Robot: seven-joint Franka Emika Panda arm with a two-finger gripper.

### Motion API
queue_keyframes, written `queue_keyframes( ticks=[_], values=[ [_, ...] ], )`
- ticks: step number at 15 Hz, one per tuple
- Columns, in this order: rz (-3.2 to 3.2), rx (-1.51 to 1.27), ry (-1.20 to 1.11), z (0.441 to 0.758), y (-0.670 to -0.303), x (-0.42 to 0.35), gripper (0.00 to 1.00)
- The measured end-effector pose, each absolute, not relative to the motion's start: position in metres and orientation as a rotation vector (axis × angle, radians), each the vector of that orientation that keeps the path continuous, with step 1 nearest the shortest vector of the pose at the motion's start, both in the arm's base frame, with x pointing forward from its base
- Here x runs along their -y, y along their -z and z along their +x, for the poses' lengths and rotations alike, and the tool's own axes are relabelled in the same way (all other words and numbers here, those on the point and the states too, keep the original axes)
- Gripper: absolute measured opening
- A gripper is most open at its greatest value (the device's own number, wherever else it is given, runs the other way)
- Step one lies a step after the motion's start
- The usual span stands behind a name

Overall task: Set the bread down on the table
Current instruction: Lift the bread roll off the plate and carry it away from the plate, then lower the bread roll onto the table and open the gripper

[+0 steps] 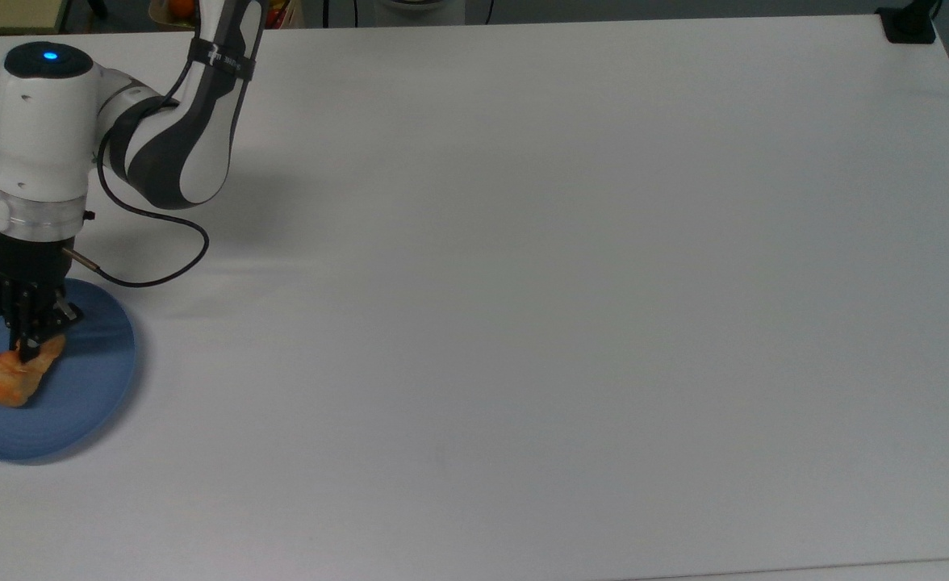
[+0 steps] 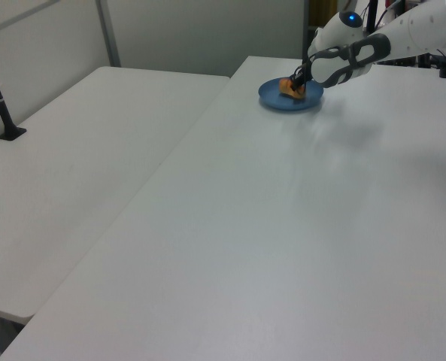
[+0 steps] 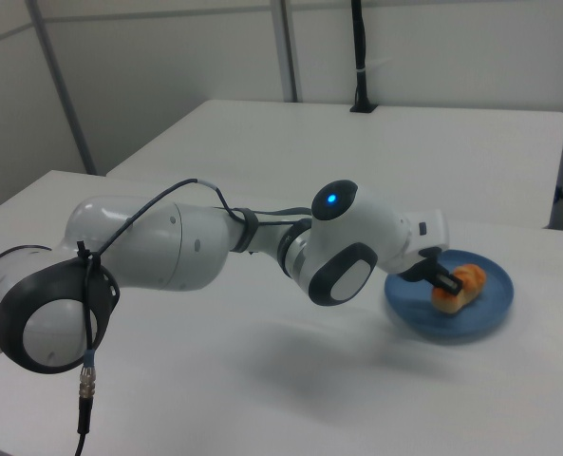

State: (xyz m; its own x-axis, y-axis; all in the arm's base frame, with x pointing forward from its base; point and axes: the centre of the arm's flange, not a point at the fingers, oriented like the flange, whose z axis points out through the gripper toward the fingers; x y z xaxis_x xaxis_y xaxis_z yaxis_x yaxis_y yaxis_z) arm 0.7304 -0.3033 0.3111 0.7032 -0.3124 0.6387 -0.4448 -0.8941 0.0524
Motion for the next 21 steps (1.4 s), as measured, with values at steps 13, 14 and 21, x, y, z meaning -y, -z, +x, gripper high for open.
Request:
queue_keyframes(
  ticks=[13,14,21],
  values=[
    [2.902,0.062,-0.69,0.598,-0.44,0.327,0.09],
    [2.911,-0.007,-0.63,0.57,-0.428,0.338,0.09],
    [2.896,-0.231,-0.401,0.497,-0.351,0.383,0.11]
  ],
)
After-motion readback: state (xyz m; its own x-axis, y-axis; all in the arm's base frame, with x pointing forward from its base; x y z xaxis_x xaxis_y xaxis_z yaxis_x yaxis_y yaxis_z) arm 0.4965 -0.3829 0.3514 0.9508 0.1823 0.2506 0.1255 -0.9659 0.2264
